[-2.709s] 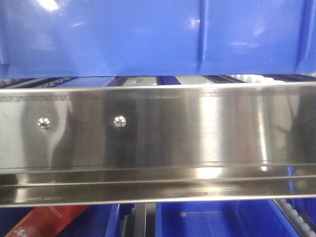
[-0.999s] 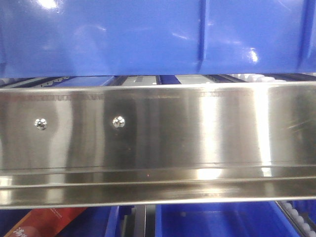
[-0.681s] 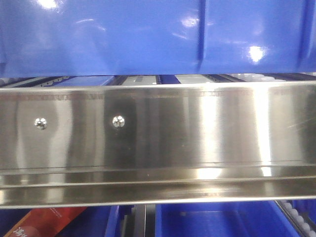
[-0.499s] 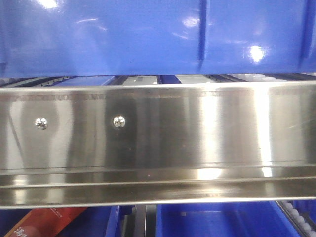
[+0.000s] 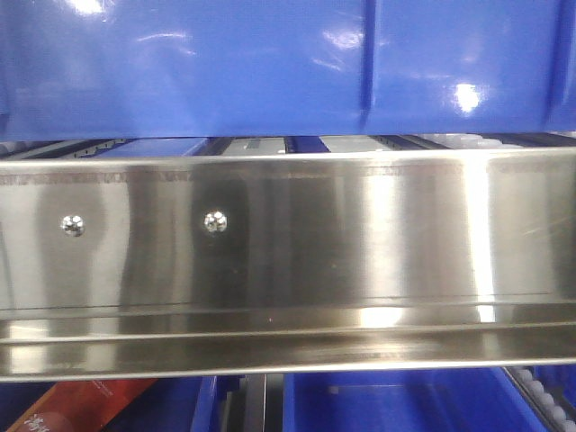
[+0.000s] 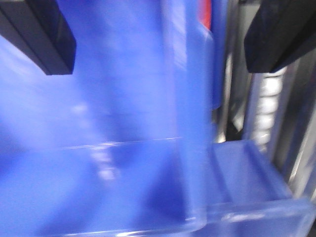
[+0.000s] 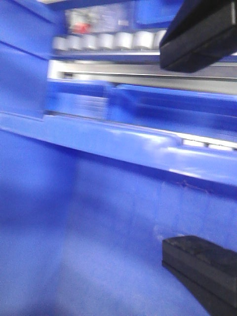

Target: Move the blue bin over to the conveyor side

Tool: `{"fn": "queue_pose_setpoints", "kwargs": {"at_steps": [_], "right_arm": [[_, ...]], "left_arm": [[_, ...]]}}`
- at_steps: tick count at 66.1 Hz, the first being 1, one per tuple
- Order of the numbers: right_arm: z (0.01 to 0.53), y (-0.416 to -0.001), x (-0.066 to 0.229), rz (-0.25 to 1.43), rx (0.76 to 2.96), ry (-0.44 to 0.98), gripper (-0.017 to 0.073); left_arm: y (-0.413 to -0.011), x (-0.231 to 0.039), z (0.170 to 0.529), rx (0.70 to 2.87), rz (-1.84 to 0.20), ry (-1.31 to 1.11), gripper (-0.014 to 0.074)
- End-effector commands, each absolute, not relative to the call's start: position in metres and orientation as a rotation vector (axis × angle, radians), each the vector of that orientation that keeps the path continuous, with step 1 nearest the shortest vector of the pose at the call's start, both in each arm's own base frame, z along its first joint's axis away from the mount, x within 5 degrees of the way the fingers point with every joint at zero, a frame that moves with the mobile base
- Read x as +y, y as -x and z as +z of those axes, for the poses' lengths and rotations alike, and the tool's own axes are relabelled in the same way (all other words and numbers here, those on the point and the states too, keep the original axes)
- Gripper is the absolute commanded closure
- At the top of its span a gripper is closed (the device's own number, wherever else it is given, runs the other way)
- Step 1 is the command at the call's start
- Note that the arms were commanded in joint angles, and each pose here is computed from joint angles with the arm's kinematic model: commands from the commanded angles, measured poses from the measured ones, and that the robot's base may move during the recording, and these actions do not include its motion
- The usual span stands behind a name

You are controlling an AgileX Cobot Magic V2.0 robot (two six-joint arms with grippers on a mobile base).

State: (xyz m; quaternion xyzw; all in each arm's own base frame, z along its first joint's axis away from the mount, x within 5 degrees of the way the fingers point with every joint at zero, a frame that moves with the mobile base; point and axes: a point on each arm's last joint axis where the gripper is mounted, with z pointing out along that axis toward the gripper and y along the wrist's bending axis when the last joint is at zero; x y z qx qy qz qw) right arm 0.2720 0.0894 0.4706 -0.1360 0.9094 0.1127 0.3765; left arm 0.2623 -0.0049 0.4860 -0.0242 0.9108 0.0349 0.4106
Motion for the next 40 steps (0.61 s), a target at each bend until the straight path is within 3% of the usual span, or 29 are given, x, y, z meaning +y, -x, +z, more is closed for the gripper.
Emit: {"fn": "queue_pose_setpoints", "kwargs": {"at_steps": [1, 12, 40], "right_arm": [[0.485, -0.284, 0.093, 0.301, 2.286, 0.327, 0.0001], [0.496, -0.303, 0.097, 0.318, 2.249, 0.258, 0.0001], [0.464, -0.320, 0.107, 0.212, 2.347, 0.299, 0.0001]], "left_arm": [[-0.270, 0.003, 0.487, 2.285, 0.093, 0.110, 0.0005], [-0.283, 0.011, 0.483, 2.300, 0.082, 0.142, 0.0005], [-0.311, 0.011, 0.461, 2.376, 0.092, 0.116, 0.0005]]}}
